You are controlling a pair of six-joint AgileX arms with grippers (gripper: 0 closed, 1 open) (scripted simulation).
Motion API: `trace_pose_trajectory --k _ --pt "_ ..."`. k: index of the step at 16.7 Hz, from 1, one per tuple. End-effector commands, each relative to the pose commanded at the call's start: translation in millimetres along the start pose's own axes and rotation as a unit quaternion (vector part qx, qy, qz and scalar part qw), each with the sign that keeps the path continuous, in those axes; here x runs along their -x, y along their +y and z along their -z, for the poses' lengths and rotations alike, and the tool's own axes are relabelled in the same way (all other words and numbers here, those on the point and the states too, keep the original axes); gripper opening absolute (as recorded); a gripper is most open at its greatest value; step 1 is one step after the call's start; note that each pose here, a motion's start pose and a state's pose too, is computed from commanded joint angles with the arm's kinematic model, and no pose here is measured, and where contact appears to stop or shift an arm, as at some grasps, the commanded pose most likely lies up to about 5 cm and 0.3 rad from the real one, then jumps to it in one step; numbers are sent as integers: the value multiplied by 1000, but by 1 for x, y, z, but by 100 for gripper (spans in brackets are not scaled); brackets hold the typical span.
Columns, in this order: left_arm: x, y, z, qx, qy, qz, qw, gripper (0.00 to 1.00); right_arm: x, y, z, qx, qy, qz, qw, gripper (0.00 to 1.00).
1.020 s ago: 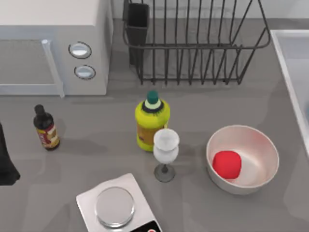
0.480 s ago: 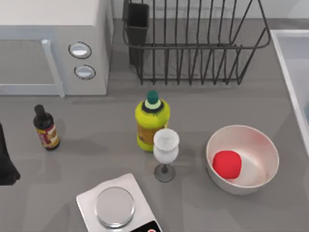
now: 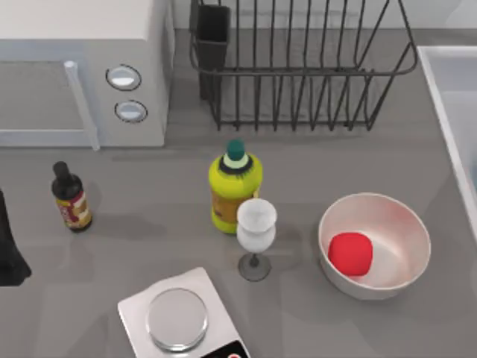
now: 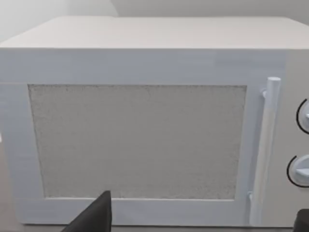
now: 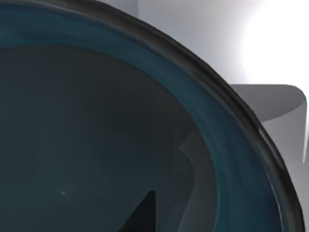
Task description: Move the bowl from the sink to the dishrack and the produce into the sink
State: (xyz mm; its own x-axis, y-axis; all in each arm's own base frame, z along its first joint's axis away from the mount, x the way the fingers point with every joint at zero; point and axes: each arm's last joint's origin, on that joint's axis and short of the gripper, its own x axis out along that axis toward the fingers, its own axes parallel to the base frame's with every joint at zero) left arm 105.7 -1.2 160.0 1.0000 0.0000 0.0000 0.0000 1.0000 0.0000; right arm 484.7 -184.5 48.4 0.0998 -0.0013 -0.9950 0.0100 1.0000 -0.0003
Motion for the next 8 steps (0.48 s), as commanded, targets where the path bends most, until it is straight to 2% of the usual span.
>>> trace_pose_trajectory --k 7,8 --pt "0 0 0 0 0 0 1000 100 0 0 0 0 0 0 1000 2" --pt "0 0 0 0 0 0 1000 100 0 0 0 0 0 0 1000 0"
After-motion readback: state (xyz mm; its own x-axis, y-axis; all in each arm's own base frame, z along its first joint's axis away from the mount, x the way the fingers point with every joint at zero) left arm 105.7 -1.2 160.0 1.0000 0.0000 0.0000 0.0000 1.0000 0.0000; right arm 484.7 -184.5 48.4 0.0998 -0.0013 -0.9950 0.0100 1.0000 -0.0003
